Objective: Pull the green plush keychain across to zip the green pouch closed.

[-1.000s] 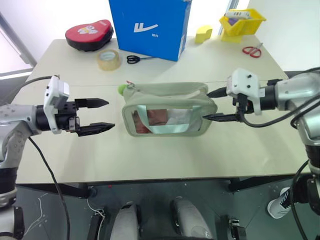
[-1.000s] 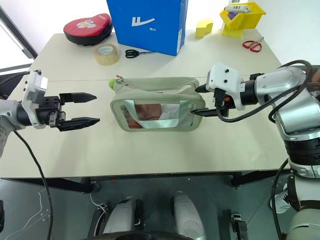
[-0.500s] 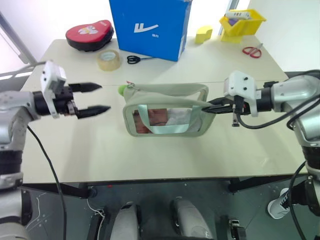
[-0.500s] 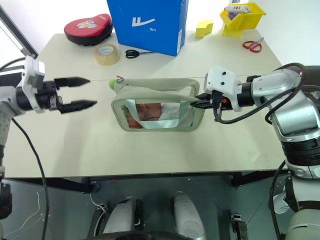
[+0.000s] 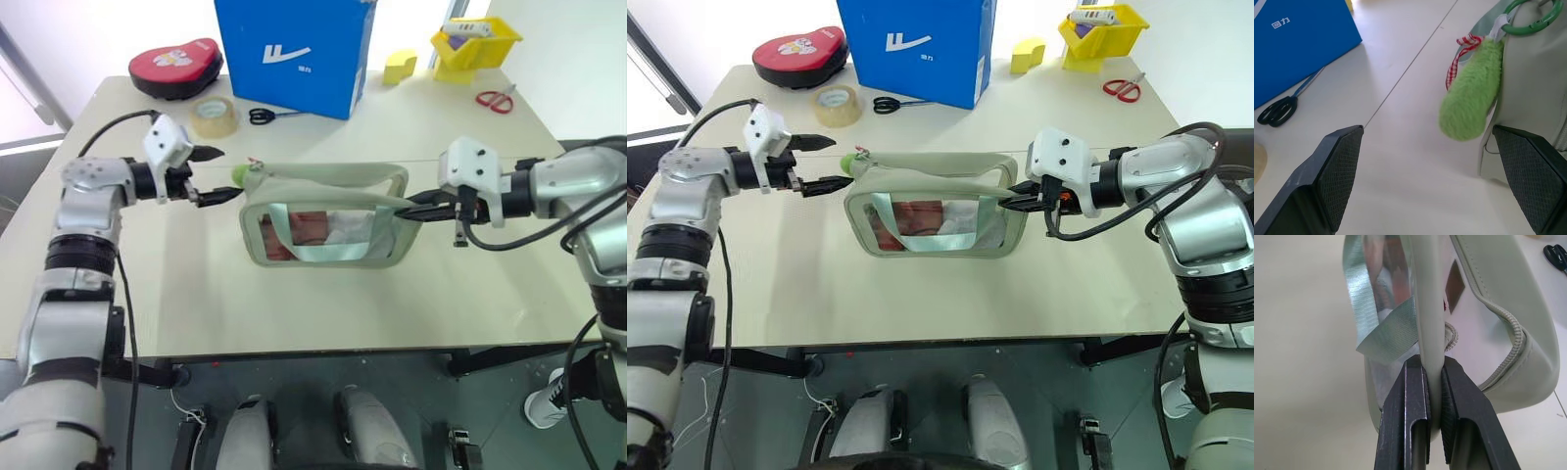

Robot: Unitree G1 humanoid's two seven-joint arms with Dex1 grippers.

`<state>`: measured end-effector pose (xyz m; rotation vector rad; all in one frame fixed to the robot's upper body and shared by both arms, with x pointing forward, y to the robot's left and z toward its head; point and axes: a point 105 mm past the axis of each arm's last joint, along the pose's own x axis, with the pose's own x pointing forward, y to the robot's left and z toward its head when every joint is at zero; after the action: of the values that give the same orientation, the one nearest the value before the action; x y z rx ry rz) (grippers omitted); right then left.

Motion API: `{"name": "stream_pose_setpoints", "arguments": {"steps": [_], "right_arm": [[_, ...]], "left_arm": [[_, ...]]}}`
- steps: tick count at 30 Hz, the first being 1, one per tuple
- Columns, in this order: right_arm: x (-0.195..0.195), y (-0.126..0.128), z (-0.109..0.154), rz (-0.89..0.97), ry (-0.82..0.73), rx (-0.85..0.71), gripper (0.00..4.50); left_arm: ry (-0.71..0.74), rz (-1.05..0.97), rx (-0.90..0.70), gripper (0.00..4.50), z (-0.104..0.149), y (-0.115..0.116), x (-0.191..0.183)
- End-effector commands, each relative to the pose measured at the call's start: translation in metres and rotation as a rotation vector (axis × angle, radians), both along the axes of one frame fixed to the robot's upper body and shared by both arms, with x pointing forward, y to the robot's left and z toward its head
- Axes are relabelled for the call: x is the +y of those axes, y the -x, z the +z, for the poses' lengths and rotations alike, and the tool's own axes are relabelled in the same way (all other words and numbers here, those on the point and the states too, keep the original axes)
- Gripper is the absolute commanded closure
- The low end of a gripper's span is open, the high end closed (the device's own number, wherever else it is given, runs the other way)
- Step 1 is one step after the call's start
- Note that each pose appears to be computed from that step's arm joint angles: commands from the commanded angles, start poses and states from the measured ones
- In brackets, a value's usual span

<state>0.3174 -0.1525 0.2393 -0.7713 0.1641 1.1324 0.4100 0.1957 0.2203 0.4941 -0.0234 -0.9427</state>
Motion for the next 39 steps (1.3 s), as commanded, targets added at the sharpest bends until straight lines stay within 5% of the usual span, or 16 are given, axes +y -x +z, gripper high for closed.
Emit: {"name": "stream_pose_setpoints", "arguments": {"steps": [1,9,10,18,21,25,34,37,39], "right_arm": [[0.004,0.005,0.014,0.022,-0.012,-0.054,4.5],[0.003,0.005,0.014,0.017,-0.014,-0.054,4.5],[0.003,0.005,0.014,0.018,-0.016,-0.052,4.5],[0.004,0.005,0.013,0.024,-0.016,-0.051,4.5],[0.003,0.005,0.013,0.023,-0.016,-0.051,4.5],[0.004,0.005,0.013,0.025,-0.018,-0.052,4.5],[0.003,0.009,0.014,0.028,-0.019,-0.053,4.5],[0.002,0.01,0.014,0.024,-0.019,-0.051,4.5],[0.002,0.01,0.014,0.02,-0.019,-0.05,4.5]], "left_arm": [[-0.046,-0.024,-0.063,0.51,0.013,-0.002,-0.004],[-0.069,-0.071,-0.068,4.35,0.015,0.002,-0.005],[-0.067,-0.079,-0.066,4.48,0.016,0.003,-0.005],[-0.079,-0.095,-0.01,4.48,0.016,0.005,-0.002],[-0.096,-0.085,0.01,3.62,0.016,0.006,0.002],[-0.087,-0.052,-0.071,1.65,0.027,0.0,0.0],[-0.081,-0.077,-0.077,1.65,0.023,-0.006,-0.017],[-0.065,-0.088,-0.085,2.53,0.025,-0.007,-0.022],[-0.067,-0.104,-0.081,3.6,0.024,-0.005,-0.022]]}}
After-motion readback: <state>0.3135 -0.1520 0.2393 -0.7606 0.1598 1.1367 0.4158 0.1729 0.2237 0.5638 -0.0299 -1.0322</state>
